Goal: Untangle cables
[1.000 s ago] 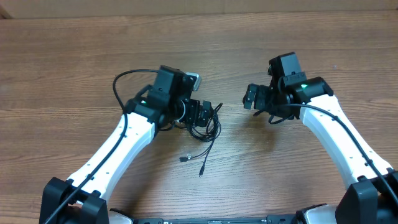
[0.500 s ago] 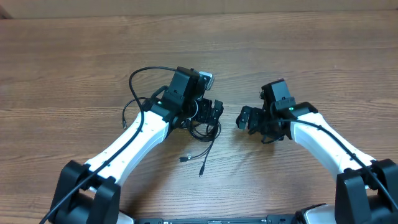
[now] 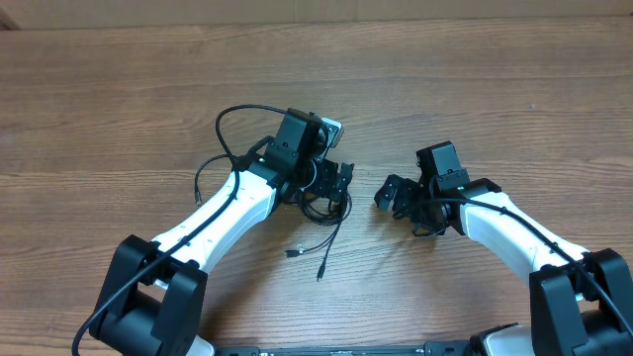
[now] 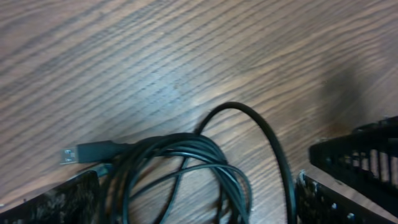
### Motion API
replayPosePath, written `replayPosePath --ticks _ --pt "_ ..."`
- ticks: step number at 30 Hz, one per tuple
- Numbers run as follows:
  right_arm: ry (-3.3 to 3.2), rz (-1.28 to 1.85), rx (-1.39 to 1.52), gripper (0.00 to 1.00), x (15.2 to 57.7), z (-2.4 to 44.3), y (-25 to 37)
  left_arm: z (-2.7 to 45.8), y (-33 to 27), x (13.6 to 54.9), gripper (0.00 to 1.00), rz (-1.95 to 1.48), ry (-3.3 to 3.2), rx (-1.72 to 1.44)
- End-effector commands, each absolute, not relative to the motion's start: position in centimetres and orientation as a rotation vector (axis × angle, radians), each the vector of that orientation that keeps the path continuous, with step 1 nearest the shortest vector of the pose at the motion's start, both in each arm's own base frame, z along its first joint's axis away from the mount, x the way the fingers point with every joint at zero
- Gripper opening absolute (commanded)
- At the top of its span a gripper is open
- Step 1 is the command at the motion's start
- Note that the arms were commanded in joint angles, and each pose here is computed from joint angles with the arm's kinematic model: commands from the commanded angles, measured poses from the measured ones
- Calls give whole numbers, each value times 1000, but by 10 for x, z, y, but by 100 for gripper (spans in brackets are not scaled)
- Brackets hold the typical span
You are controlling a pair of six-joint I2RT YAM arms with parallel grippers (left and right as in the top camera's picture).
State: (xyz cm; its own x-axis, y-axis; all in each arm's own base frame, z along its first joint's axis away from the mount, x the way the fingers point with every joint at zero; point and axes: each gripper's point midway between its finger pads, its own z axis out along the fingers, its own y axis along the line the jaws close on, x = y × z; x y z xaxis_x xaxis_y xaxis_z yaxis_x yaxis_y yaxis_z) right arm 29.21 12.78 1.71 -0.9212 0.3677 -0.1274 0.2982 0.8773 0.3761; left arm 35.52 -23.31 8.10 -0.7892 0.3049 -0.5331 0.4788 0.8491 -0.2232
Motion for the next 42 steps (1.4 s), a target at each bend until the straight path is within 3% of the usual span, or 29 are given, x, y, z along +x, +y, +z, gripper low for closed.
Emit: replayPosePath --ticks 1,8,21,33,42 --pt "2846 530 520 100 293 17 129 71 -222 359 98 -370 2542 592" --pt "2791 644 466 96 305 26 143 69 -210 365 100 -276 2543 564" --pt "2770 760 297 60 300 36 184 67 -189 371 96 -104 2542 551" --pt "2691 825 184 56 306 48 211 46 -170 374 91 -145 2622 490" --pt "2694 825 189 51 306 47 211 32 -165 375 80 -249 2668 480"
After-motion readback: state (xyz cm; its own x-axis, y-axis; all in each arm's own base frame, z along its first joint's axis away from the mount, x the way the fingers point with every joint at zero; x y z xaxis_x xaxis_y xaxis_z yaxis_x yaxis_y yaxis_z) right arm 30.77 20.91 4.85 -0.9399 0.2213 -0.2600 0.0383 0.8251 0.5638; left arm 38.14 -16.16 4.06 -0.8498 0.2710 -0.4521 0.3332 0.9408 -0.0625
